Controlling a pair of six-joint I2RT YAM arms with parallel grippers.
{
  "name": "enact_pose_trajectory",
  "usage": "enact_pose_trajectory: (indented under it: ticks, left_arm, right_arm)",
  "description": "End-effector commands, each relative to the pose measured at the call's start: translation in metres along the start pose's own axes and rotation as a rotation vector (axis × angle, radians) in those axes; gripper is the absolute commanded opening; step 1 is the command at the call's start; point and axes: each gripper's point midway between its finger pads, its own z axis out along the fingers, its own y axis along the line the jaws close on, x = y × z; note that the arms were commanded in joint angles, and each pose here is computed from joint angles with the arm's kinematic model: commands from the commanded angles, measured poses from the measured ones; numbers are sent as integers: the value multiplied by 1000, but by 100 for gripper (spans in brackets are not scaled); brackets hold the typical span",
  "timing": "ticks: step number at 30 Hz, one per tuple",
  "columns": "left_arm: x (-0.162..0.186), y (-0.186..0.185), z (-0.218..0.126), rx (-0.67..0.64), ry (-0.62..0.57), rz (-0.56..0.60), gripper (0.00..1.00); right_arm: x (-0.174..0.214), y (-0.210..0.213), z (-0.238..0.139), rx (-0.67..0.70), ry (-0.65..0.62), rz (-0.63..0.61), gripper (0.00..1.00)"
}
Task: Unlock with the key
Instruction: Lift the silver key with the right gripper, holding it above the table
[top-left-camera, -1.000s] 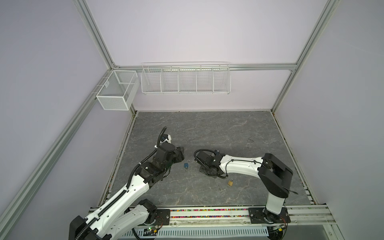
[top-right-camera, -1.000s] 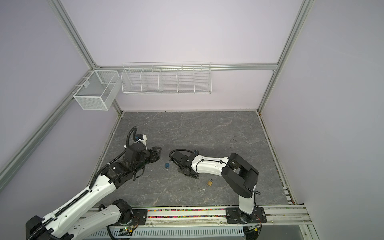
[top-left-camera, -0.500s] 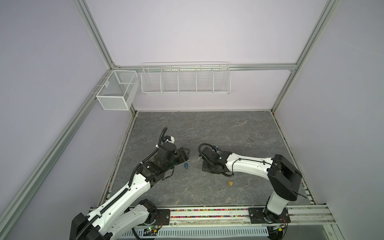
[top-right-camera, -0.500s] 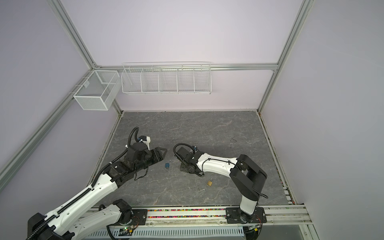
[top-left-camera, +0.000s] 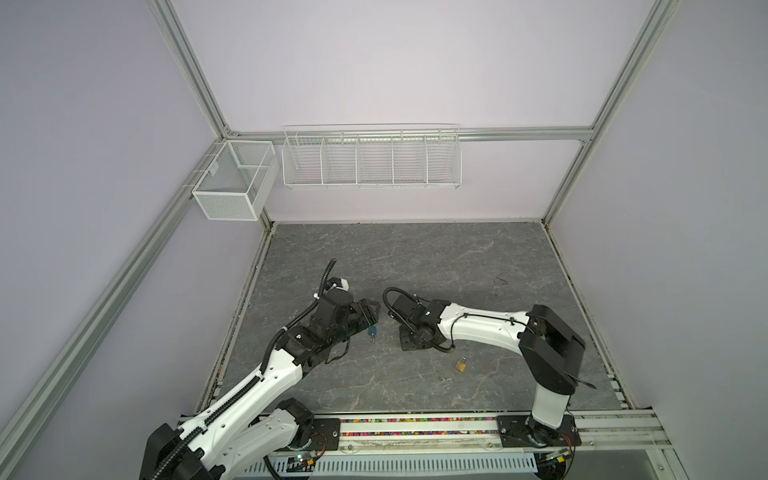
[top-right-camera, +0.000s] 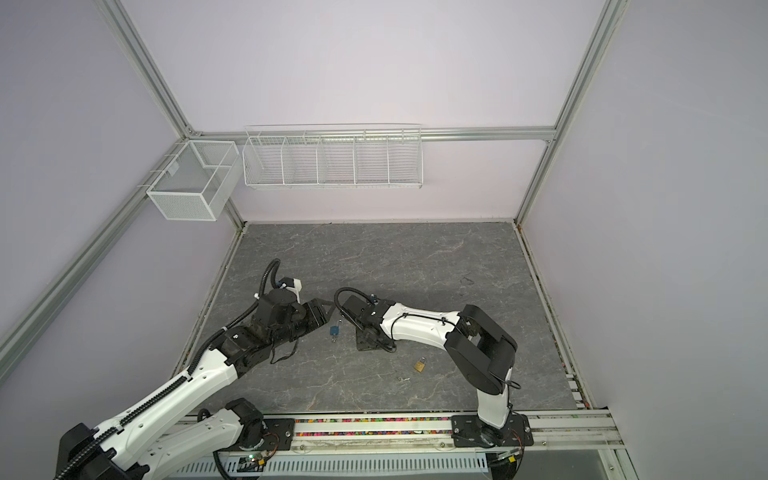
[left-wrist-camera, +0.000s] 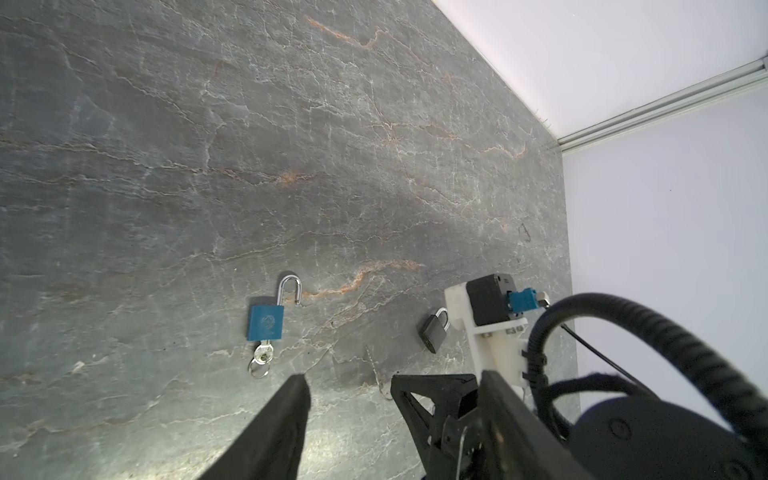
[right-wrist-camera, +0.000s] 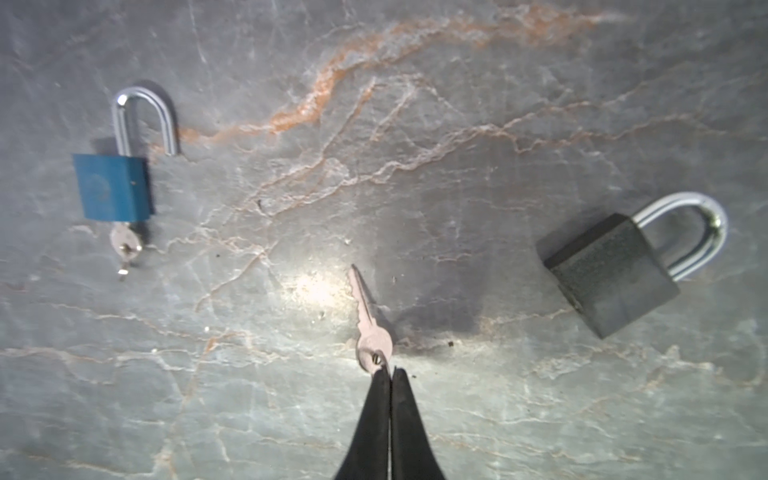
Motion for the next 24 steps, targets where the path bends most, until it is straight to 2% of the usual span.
enact_pose_trajectory:
  ticks: [1,9,11,13,17,20,22,24]
  left_arm:
    - [-3,5,0,-10,-28,-34,65]
    - [-6,15,-5,-33,-68,-55,65]
    - [-8,15,-7,-37,-77,-56,65]
    - [-9,16,-8,-39,-87,-56,65]
    - [-9,19,-9,-46,-95,-58,65]
    - [-10,21,-11,-50,-104,-54,64]
    - [-10,23,-12,-55,-109,-54,64]
    - [-11,24,-12,-55,-118,-54,64]
  right_arm:
    - [5,-4,0,85,15,-109,6]
    - [9,6,3,79,21,-185,10]
    - [7,11,-1,48,5,-188,18]
    - [6,15,-5,24,-3,-200,19]
    - [9,21,-4,-42,0,-226,35]
    - [8,16,-2,-63,18,-196,36]
    - [6,16,-4,-102,13,-173,42]
    - [4,17,-4,-113,15,-171,43]
